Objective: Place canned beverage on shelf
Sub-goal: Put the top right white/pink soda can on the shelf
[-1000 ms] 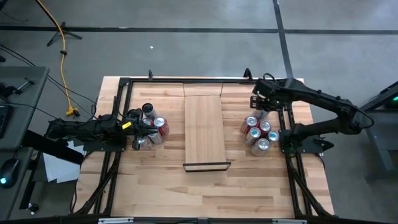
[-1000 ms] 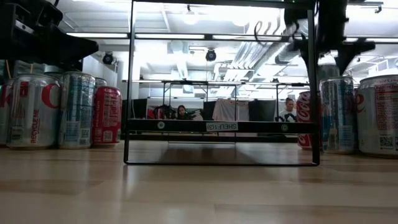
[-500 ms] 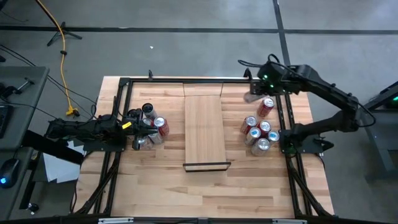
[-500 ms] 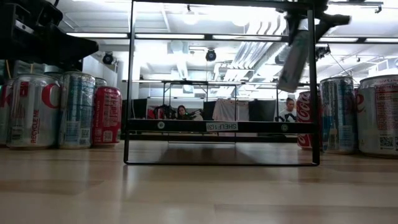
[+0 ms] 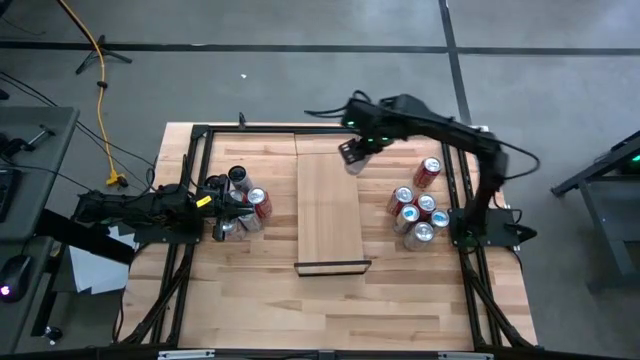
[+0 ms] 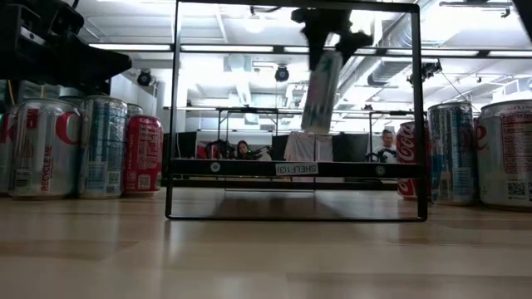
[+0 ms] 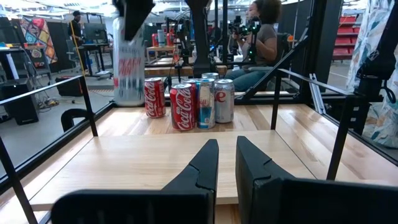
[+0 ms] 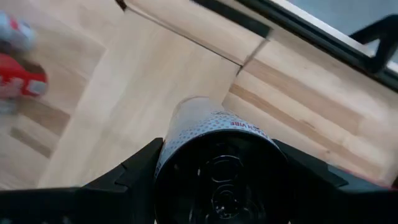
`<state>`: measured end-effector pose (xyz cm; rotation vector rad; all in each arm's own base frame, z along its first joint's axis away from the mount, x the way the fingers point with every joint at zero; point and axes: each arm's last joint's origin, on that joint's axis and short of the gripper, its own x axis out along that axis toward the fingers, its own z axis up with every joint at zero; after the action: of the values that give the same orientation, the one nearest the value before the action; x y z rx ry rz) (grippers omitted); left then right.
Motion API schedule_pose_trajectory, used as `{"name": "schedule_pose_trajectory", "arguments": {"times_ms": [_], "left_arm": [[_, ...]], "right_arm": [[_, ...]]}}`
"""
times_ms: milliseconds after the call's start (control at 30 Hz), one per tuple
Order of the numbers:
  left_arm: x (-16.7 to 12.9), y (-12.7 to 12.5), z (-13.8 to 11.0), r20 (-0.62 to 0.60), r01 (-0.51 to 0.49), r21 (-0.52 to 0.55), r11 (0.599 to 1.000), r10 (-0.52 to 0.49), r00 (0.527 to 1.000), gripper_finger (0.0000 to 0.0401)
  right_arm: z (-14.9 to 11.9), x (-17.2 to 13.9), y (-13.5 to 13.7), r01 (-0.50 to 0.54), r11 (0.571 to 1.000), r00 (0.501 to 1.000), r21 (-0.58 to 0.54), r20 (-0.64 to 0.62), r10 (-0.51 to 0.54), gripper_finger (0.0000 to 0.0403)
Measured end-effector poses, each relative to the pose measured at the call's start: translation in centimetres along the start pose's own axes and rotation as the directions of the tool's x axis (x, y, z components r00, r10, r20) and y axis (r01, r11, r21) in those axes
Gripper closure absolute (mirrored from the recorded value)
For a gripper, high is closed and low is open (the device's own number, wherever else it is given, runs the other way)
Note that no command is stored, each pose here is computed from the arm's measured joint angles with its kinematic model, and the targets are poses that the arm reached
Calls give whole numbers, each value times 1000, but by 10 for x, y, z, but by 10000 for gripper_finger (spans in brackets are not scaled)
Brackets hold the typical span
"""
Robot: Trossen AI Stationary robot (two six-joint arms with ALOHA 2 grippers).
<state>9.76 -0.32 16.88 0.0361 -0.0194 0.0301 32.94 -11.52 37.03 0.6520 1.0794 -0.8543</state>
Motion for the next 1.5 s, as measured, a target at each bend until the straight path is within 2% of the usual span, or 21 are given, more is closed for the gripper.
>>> {"name": "schedule_pose_trajectory", "arguments": {"times_ms": [233,467,800,933,1033,1267,1500], "left_arm": [[0,0,0,0,0,0,1000,0,1000,396],[0,0,0,0,0,0,1000,0,1000,396],[0,0,0,0,0,0,1000,0,1000,396],[0,0,0,0,0,0,1000,0,1000,396],[0,0,0,0,0,0,1000,0,1000,396],[0,0,0,0,0,0,1000,0,1000,396],[0,0,0,0,0,0,1000,0,1000,396]], "right_arm": [[13,44,29,47,993,993,-110,-103,-59,160],[13,67,44,33,990,989,-136,-137,-51,160],[14,67,48,11,990,992,-141,-125,-29,157],[14,67,48,2,990,991,-142,-129,-21,114],[14,67,48,-1,990,992,-143,-128,-17,98],[14,67,49,-6,990,993,-142,-121,-11,92],[18,59,46,-22,981,995,-191,-104,2,90]]}}
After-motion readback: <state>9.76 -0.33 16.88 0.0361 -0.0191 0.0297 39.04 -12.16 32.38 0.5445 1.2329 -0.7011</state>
